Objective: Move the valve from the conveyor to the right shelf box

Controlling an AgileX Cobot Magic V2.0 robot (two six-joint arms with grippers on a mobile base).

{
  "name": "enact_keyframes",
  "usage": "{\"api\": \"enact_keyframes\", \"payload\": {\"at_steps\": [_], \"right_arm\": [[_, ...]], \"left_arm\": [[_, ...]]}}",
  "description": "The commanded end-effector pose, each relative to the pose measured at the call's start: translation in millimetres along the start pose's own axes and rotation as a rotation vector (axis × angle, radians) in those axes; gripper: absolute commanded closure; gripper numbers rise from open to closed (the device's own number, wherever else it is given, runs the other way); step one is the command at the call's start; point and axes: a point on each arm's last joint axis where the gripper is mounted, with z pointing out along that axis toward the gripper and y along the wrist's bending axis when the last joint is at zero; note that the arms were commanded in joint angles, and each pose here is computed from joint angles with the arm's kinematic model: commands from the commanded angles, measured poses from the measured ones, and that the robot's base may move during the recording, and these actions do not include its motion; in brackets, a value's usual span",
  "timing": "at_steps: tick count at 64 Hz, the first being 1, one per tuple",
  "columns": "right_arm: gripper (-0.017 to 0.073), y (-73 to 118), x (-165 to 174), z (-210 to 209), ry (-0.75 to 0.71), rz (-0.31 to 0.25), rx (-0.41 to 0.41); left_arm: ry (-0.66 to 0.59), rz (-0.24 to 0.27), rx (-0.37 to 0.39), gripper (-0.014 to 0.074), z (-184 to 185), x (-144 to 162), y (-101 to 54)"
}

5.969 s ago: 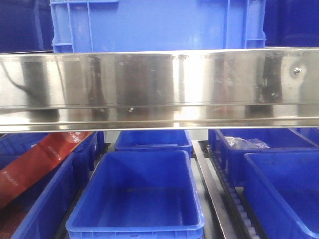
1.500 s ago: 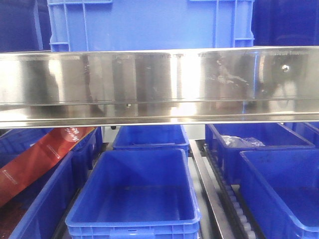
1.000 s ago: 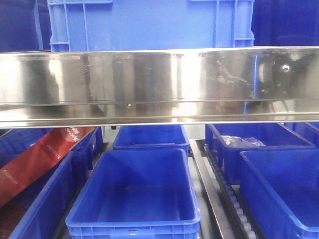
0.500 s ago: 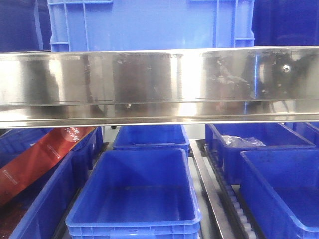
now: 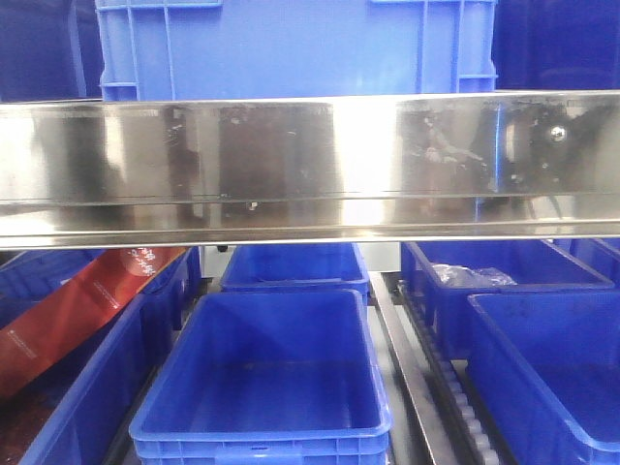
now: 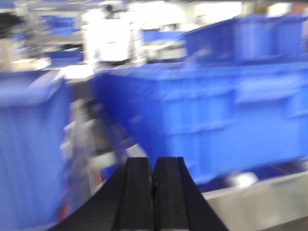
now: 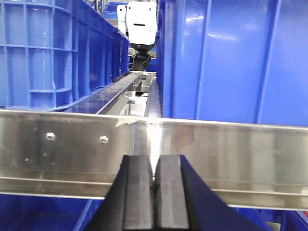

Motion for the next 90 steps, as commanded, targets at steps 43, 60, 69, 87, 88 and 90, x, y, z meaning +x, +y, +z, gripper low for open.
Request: {"api": "enact_keyframes", "payload": {"at_steps": [43, 60, 69, 87, 88, 90], "right_arm": [[0.0727, -0.4, -1.8, -0.2, -0.024, -0.005, 0.006], [0.0727, -0.4, -1.8, -0.2, -0.024, -0.005, 0.006], [0.0727, -0.4, -1.8, -0.2, -0.024, -0.005, 0.006], [0.0727, -0.4, -1.8, -0.2, -0.024, -0.005, 0.006], [0.0727, -0.4, -1.8, -0.2, -0.024, -0.005, 0.006], [0.0727, -0.4, -1.8, -0.2, -0.024, -0.005, 0.006]], "left_arm": [[-0.042, -0.037, -0.244, 0.0705, -36.7, 78.6, 11.7], [-0.044, -0.037, -0.244, 0.0705, -36.7, 78.4, 11.7], [-0.044, -0.037, -0.244, 0.0705, -36.7, 78.4, 11.7], [-0.044, -0.037, -0.244, 0.0705, -36.7, 78.4, 11.7], [-0.044, -0.037, -0.244, 0.0705, -36.7, 78.4, 11.7], [-0.044, -0.037, -0.244, 0.0705, -36.7, 78.4, 11.7]]}}
